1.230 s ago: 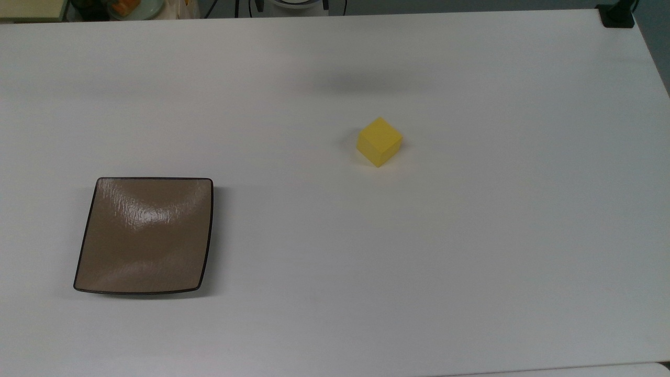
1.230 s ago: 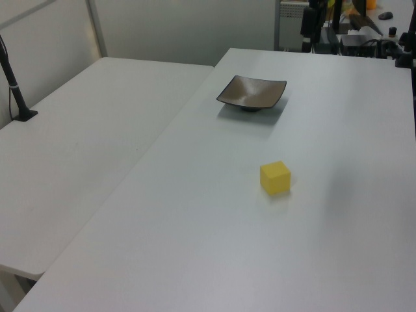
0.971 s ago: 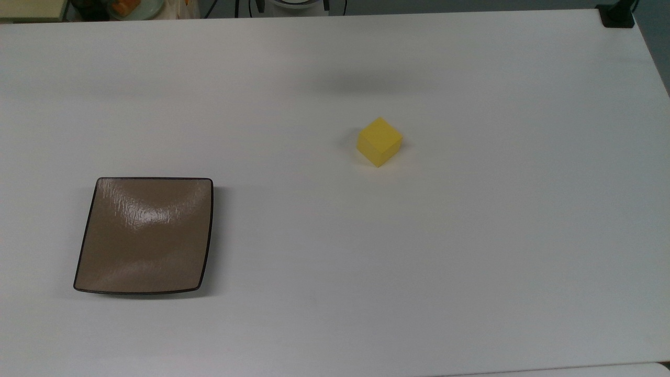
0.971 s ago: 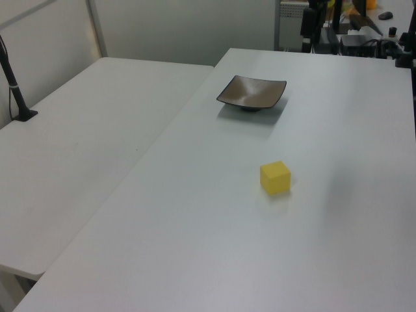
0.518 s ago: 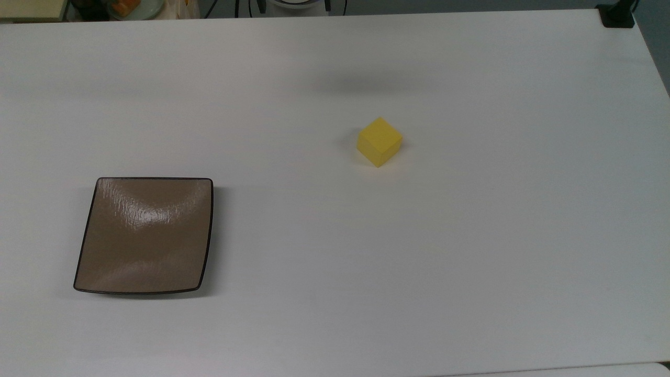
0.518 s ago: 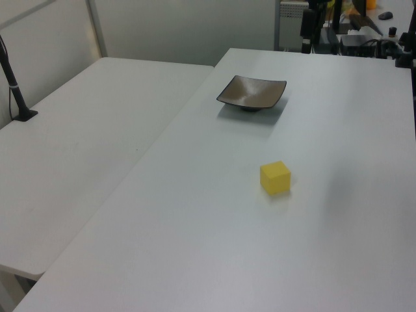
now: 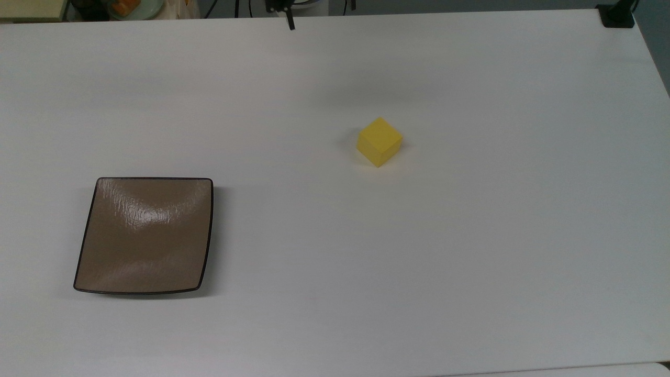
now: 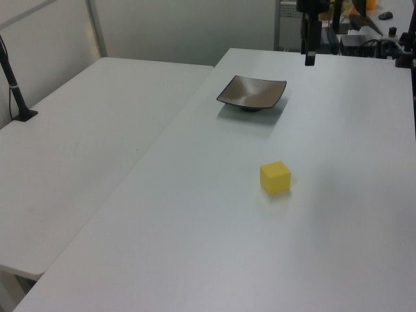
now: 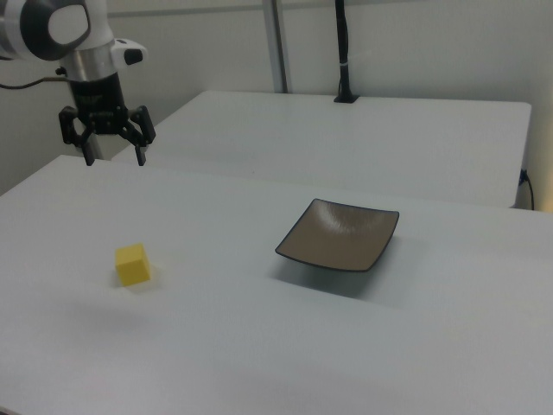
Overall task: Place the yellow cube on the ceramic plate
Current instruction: 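Move the open gripper over the yellow cube and lower it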
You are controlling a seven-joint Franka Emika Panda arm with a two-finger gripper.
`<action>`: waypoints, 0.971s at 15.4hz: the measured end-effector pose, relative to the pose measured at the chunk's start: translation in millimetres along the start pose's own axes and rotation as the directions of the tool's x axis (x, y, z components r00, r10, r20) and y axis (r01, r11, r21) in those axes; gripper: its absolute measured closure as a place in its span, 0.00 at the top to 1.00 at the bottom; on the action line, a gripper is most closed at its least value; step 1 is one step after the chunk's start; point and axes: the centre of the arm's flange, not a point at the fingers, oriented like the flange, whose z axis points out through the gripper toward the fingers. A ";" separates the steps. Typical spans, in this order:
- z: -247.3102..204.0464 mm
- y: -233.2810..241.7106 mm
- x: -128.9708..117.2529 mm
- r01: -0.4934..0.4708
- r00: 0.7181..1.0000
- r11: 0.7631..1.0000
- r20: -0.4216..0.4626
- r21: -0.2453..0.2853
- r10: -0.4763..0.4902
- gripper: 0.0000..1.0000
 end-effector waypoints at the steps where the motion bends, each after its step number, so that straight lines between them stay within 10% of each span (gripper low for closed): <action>1: 4.2 -6.1 3.5 0.065 0.998 0.998 0.007 0.003 -0.065 1.00; 15: 104.1 -79.6 68.1 0.194 0.981 0.981 0.012 -0.012 -0.194 1.00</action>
